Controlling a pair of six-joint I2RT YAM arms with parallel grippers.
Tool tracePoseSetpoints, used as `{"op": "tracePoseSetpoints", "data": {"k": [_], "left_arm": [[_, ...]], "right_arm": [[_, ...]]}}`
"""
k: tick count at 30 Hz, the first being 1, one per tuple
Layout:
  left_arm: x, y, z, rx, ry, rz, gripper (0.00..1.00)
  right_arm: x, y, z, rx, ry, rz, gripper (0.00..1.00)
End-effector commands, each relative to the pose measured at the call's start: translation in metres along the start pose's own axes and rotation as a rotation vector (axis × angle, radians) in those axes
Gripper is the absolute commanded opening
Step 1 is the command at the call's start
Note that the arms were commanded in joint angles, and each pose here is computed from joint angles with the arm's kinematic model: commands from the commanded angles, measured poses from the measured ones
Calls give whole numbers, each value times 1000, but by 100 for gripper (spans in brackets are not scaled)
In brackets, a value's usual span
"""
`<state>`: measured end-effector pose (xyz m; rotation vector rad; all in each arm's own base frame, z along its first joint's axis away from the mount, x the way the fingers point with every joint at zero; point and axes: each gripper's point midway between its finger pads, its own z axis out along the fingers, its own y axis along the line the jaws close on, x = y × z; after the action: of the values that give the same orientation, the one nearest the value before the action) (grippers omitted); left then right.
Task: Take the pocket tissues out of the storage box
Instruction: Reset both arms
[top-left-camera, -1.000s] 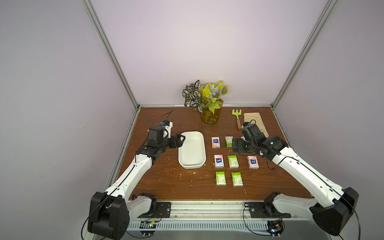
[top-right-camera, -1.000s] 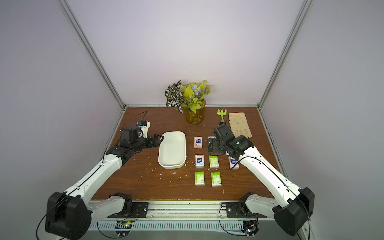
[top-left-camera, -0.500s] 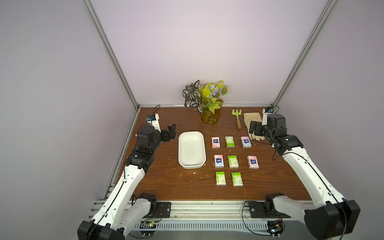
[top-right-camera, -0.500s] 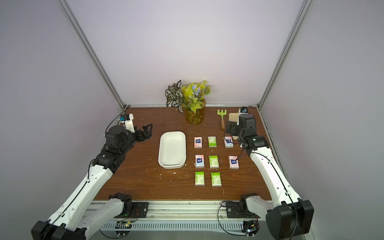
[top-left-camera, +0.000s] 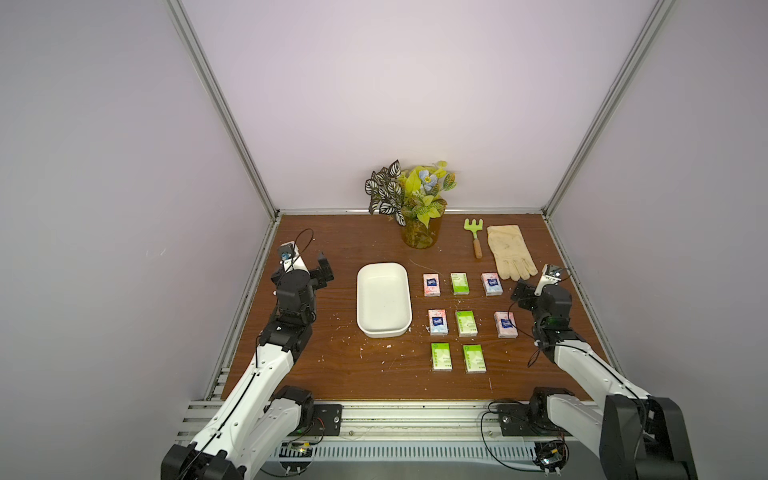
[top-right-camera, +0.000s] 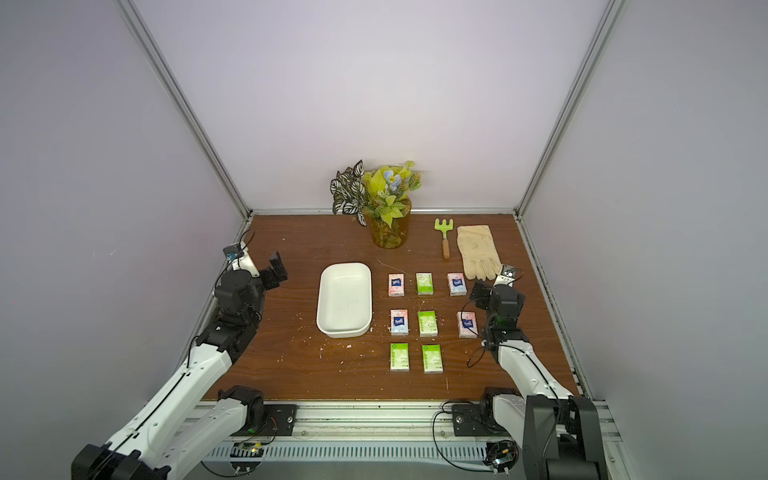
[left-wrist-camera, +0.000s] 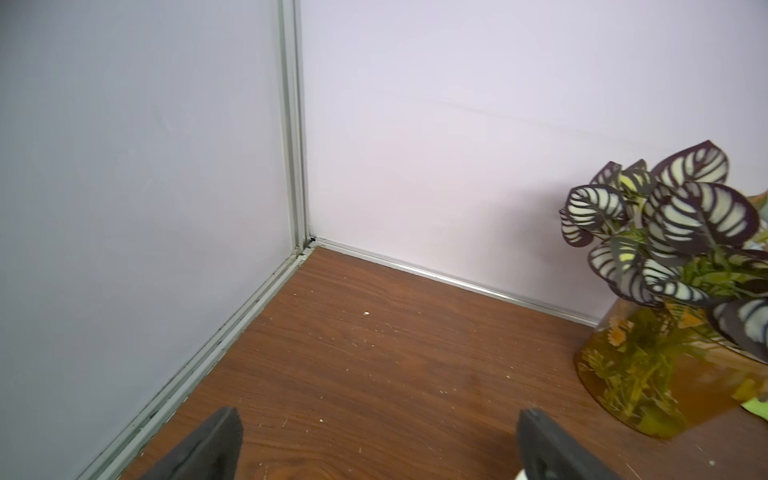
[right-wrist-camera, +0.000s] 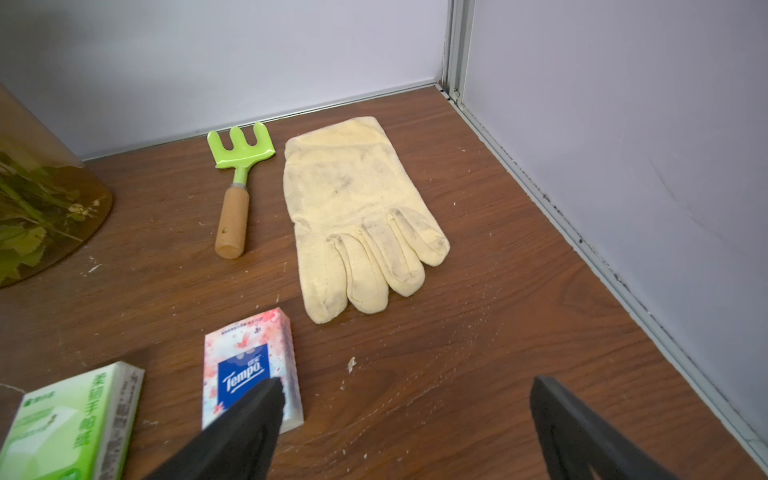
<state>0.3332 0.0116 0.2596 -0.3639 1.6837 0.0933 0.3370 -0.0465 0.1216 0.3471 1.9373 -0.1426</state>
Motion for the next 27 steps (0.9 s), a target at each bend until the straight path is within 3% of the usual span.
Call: {"op": "tracePoseSetpoints", "data": {"k": [1, 7, 16, 19, 21, 27], "left_arm": [[-16, 15, 2, -80, -96, -14, 99], [-1, 22, 8, -124, -88, 19, 99], [21, 37, 14, -213, -91, 72, 99], [30, 44, 16, -253, -94, 92, 99], [38, 51, 17, -290, -94, 103, 99], [68, 67, 19, -357, -90, 161, 99]], "right_arm": [[-48, 12, 1, -65, -230, 49, 99], [-39, 16, 7, -92, -300, 8, 99], [-15, 42, 11, -244, -278, -78, 99], [-16, 37, -1, -254, -366, -44, 99], [-10, 34, 0, -245, -321, -46, 99], [-13, 32, -4, -253, -358, -30, 99]]}}
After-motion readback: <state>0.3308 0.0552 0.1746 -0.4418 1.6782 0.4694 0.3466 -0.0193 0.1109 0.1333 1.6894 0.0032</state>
